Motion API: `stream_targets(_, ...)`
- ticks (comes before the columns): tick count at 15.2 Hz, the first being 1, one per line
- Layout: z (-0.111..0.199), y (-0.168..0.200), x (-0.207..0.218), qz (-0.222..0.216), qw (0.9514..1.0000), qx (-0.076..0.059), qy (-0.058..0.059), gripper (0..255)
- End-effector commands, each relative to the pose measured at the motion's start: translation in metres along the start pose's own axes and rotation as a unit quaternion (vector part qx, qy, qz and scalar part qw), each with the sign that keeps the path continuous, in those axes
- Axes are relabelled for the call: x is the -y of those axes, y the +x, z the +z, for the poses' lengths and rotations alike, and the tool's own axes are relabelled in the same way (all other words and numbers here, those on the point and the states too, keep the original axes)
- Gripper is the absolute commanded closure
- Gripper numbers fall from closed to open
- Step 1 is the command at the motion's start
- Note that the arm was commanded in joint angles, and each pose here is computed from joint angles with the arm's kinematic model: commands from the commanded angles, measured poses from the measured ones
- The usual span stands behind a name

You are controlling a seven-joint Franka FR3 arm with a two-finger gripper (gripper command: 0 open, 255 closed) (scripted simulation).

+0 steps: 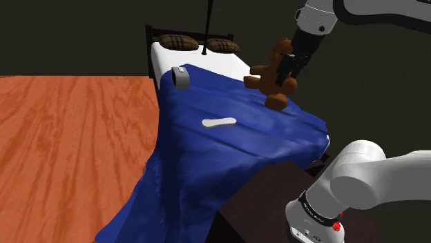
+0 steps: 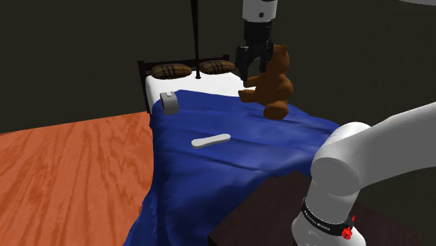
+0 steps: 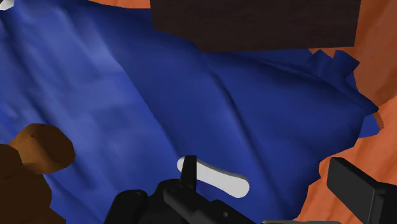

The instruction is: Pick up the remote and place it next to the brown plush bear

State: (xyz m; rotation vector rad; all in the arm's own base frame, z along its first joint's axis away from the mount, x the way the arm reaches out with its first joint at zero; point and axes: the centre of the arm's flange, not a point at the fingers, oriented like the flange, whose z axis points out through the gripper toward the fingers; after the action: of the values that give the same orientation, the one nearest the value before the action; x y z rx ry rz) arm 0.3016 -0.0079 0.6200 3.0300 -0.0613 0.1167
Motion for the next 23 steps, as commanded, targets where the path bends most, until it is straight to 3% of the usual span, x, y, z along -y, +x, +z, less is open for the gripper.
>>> stream_targets(1,0.0,0.0,0.0,0.0,1.0,0.0,0.0,0)
stream_targets(6,0.054,0.031,-0.027,-0.078,0.9969,0.001,0.011,0)
stream_targets(12,0.119,0.073,-0.051,-0.171,0.9849,0.001,0.024,0)
stream_targets(17,0.173,0.11,-0.064,-0.248,0.9682,0.002,0.035,0)
stream_targets(23,0.239,0.157,-0.07,-0.337,0.9402,0.003,0.048,0)
